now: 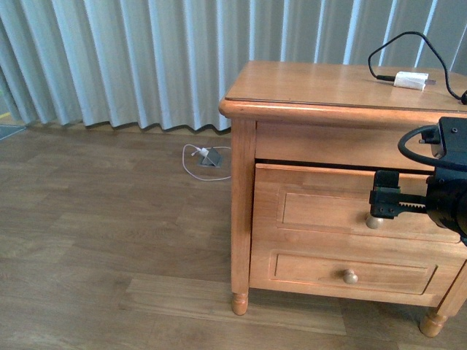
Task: Place pink marker in drawer with both arms
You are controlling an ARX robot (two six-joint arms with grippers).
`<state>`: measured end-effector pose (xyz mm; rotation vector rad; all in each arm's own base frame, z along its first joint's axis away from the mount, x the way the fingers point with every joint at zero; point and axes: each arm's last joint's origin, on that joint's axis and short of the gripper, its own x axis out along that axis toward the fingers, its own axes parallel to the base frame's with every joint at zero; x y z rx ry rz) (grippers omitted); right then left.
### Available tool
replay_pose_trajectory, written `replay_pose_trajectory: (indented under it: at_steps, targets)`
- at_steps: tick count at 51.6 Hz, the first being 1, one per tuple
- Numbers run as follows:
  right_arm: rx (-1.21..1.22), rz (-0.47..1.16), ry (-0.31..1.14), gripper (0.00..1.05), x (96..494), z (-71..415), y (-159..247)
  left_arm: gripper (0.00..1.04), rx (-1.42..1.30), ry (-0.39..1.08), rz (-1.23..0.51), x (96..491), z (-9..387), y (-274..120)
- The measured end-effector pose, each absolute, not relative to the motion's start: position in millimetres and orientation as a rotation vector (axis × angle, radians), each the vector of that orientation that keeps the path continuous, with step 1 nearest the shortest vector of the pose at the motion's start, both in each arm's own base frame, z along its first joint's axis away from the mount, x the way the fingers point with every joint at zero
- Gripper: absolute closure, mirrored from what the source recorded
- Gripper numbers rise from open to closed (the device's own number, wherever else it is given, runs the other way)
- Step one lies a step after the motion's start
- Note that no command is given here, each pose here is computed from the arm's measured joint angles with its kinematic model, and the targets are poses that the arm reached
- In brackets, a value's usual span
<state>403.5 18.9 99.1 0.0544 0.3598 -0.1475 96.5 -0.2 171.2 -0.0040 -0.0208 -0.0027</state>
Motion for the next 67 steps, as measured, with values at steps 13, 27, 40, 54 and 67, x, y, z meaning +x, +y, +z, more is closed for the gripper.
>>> replay_pose_trajectory:
  at_steps: [13,27,40,54,67]
  targets:
    - [0.044,-0.159,0.352,0.08,418,95,19,0.06,-0.004,-0.021,-0.003,97,171,0]
    - [0.028,-0.159,0.357,0.08,423,93,20,0.06,-0.004,-0.021,-0.003,97,171,0]
    - [0.020,-0.148,0.372,0.08,423,94,18,0.06,-0.004,-0.020,-0.003,97,171,0]
    - [0.027,-0.115,0.423,0.08,405,115,17,0.06,-0.004,-0.020,-0.003,97,171,0]
    - [0.079,-0.009,0.452,0.08,341,158,18,0.06,-0.004,-0.020,-0.003,97,171,0]
